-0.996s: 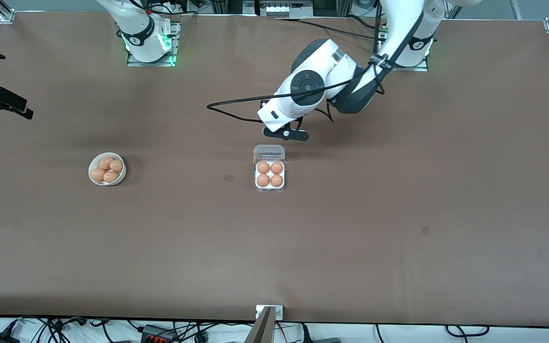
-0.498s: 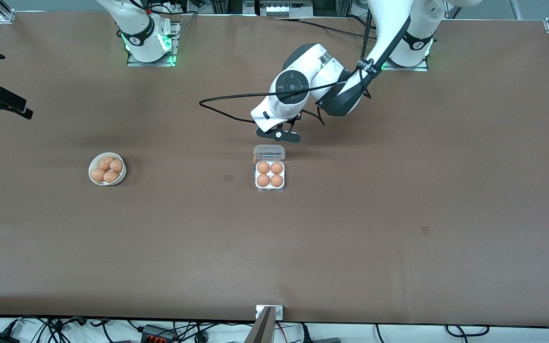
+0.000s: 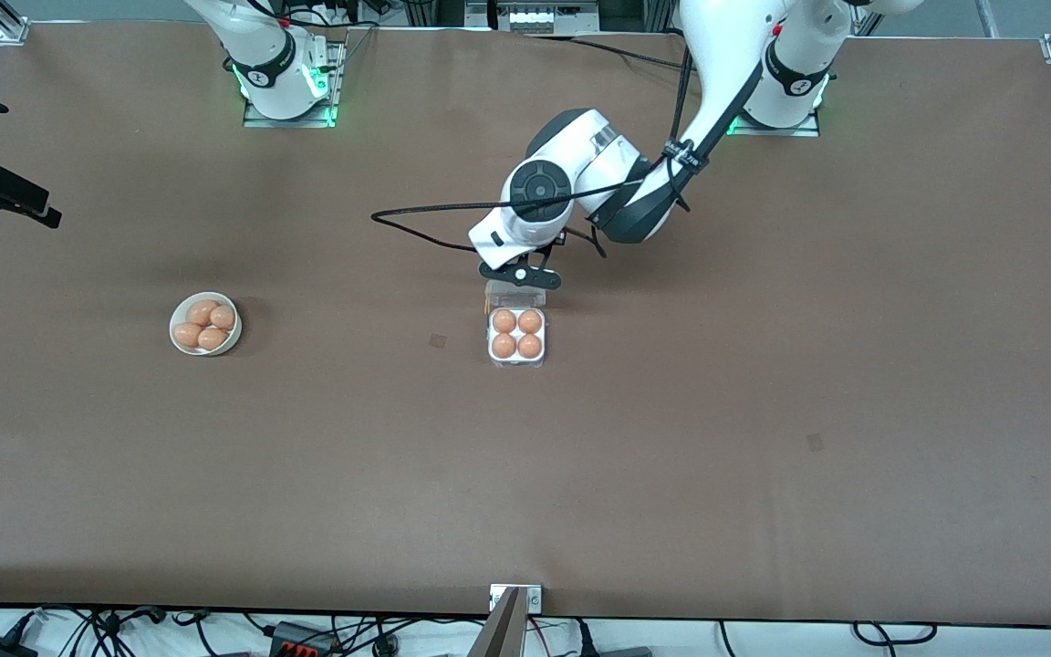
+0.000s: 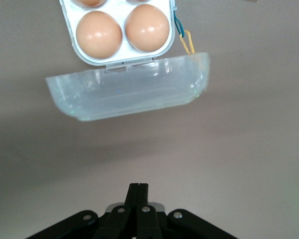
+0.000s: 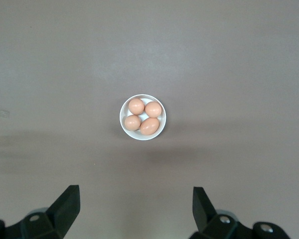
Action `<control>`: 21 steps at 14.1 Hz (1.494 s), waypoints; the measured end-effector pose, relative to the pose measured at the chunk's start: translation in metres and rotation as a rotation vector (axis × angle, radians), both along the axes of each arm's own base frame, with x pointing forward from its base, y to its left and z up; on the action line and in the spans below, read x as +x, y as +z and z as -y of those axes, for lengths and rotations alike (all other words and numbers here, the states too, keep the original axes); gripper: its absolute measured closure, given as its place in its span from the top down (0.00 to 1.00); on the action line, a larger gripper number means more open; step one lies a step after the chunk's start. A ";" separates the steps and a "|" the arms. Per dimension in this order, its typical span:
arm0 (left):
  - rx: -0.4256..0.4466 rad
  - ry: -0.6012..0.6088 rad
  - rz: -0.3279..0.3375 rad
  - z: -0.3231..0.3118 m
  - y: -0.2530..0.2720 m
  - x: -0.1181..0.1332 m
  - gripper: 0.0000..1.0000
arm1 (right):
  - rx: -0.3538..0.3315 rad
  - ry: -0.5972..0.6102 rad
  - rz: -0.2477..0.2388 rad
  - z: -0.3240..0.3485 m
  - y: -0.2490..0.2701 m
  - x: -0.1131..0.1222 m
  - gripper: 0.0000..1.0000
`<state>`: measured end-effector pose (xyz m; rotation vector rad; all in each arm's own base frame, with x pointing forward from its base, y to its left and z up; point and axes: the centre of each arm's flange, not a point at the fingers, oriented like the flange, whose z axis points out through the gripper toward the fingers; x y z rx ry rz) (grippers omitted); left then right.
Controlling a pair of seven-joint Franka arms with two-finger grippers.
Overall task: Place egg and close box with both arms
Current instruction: 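Swing the clear lid over the eggs with the left gripper, then lift the left gripper away from the closed carton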
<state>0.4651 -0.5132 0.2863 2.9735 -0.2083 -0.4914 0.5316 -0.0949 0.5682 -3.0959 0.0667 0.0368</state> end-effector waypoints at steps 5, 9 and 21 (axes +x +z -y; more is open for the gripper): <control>-0.008 -0.002 0.023 0.003 -0.010 0.021 0.01 | 0.000 -0.001 -0.003 0.000 -0.002 0.001 1.00; -0.026 -0.009 0.043 0.003 -0.011 0.032 0.01 | 0.000 -0.001 -0.004 0.001 -0.002 0.001 1.00; -0.069 0.070 0.142 -0.018 -0.009 0.081 0.01 | 0.001 -0.005 -0.005 0.003 -0.002 0.000 1.00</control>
